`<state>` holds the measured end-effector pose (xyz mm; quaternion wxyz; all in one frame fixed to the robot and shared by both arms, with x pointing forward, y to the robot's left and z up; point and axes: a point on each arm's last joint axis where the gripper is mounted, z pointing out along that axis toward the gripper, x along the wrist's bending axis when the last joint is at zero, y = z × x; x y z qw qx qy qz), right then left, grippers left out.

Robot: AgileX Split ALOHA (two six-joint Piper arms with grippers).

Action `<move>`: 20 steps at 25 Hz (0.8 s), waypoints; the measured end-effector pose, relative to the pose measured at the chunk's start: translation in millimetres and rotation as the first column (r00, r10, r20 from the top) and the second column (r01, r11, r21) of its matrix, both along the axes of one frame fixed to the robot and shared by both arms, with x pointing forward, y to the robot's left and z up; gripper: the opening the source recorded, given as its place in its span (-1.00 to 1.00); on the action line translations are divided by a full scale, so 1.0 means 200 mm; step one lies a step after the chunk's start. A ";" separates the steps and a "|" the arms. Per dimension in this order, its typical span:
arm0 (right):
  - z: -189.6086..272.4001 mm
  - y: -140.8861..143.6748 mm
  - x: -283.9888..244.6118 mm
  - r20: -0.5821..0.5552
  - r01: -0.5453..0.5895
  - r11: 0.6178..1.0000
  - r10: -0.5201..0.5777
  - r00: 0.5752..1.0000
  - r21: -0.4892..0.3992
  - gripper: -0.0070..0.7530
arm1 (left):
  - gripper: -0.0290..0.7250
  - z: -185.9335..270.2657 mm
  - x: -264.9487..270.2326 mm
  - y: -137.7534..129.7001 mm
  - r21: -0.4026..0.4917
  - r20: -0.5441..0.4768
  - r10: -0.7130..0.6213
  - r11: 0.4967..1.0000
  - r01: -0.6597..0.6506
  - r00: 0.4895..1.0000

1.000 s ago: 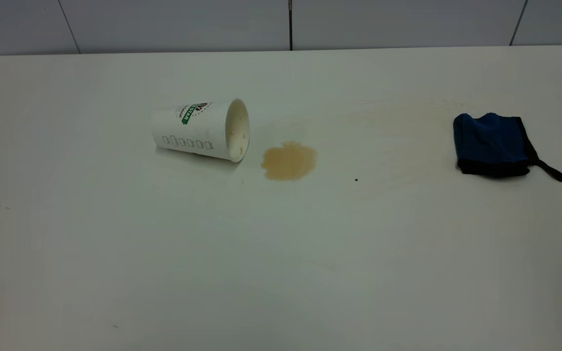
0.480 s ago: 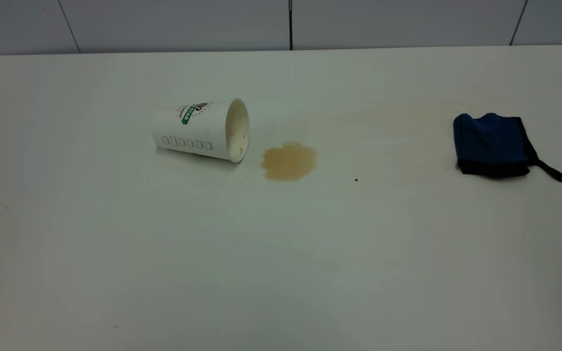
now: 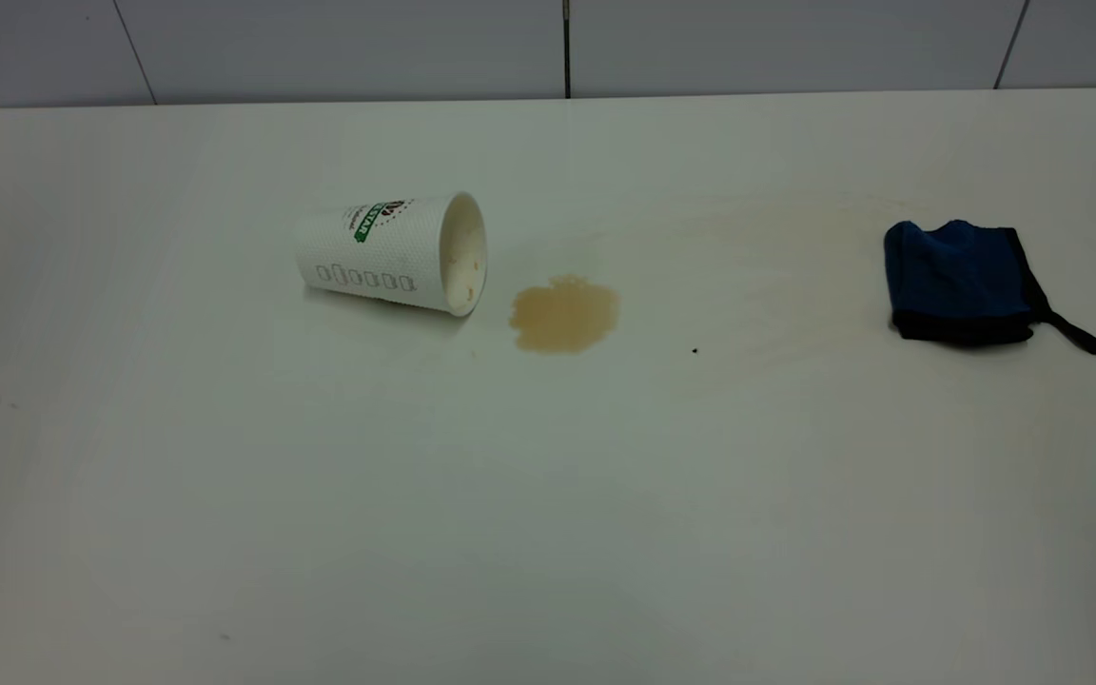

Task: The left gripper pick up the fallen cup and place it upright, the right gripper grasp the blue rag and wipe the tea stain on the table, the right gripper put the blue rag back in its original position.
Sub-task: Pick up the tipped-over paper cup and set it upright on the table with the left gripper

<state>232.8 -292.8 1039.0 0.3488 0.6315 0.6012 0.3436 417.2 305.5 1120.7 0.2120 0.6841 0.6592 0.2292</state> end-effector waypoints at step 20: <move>0.00 0.00 0.00 0.000 0.000 1.000 0.000 1.000 0.000 -0.36 | 0.97 -0.53 0.95 -0.84 0.343 -0.269 -0.231 0.884 0.317 0.935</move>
